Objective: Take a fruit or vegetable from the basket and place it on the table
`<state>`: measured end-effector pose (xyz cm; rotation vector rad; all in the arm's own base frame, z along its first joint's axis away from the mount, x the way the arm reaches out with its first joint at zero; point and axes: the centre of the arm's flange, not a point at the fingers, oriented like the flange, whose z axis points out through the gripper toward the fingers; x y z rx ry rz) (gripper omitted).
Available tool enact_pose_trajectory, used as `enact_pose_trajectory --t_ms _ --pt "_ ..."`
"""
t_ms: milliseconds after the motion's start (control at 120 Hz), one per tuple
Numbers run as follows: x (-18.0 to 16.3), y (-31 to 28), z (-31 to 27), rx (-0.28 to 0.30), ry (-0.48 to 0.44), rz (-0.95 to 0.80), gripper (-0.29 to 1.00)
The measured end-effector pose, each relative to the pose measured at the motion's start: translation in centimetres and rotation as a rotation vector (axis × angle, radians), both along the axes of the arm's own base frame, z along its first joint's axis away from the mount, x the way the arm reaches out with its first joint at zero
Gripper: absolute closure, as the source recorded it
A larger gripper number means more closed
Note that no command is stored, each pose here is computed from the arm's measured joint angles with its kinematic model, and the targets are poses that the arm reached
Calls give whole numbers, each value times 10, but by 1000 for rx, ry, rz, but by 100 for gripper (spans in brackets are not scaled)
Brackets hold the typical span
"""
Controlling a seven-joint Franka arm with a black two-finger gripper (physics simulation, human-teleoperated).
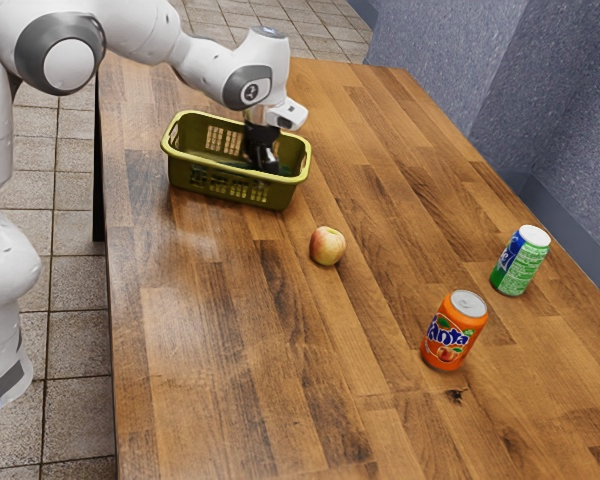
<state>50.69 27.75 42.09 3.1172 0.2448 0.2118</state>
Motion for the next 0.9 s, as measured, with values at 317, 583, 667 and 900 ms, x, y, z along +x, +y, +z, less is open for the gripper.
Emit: enact_pose_trajectory --t_ms 317,583,667,900 --pt "-1 -8 40 51 -71 -6 49" --pt "-26 8 96 127 -145 21 51" --pt "-50 31 117 159 -165 68 50" --pt "-68 33 200 334 -234 30 49"
